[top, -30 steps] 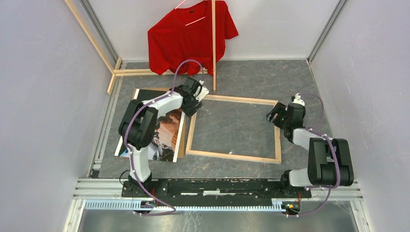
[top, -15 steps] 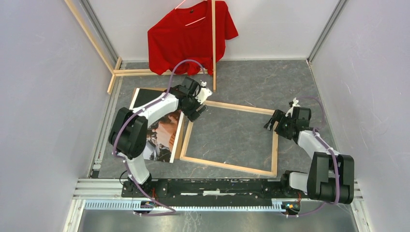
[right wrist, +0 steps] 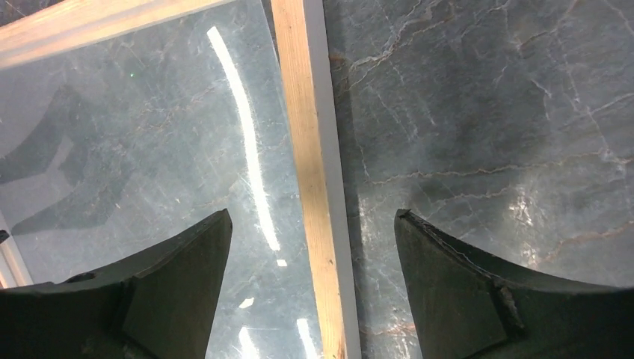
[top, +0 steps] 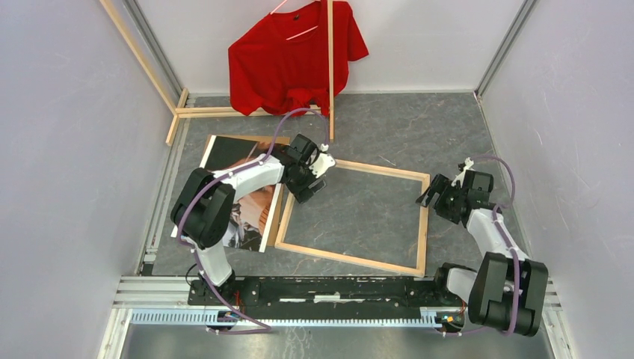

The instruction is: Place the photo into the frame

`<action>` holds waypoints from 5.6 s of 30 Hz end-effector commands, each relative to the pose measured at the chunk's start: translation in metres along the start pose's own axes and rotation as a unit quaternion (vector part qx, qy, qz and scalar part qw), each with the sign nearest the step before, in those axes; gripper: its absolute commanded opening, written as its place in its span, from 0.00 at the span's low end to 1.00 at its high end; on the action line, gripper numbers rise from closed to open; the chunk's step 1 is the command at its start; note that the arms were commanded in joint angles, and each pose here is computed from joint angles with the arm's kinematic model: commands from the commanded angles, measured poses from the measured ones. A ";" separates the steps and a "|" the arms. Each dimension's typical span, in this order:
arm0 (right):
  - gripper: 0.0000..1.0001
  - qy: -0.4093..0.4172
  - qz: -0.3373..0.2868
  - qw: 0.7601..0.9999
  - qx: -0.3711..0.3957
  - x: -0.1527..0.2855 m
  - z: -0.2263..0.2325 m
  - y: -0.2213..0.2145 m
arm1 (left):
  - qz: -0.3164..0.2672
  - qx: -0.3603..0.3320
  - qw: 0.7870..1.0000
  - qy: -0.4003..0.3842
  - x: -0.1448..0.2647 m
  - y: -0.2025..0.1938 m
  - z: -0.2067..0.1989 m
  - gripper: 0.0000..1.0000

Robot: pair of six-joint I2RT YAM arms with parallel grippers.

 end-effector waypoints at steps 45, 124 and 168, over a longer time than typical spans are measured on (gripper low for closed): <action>0.72 0.006 -0.020 0.995 0.099 -0.023 0.071 0.025 | -0.061 0.034 0.997 0.013 0.025 0.019 0.055 0.89; 0.69 0.129 0.070 0.958 0.247 -0.062 0.244 -0.077 | -0.066 0.187 0.973 -0.120 -0.032 -0.057 0.010 0.63; 0.78 0.026 -0.041 0.980 0.193 -0.053 0.191 0.026 | -0.126 0.244 0.953 -0.128 0.020 -0.024 0.061 0.72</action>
Point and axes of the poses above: each gripper's point midway between its finger pads, its own x axis back along the fingers, its own z axis along the line the jaws close on, y = z × x, the point moved 3 cm from there along x, back along the fingers, and after that the axes turned 3 degrees about -x, right-handed, at the moved point
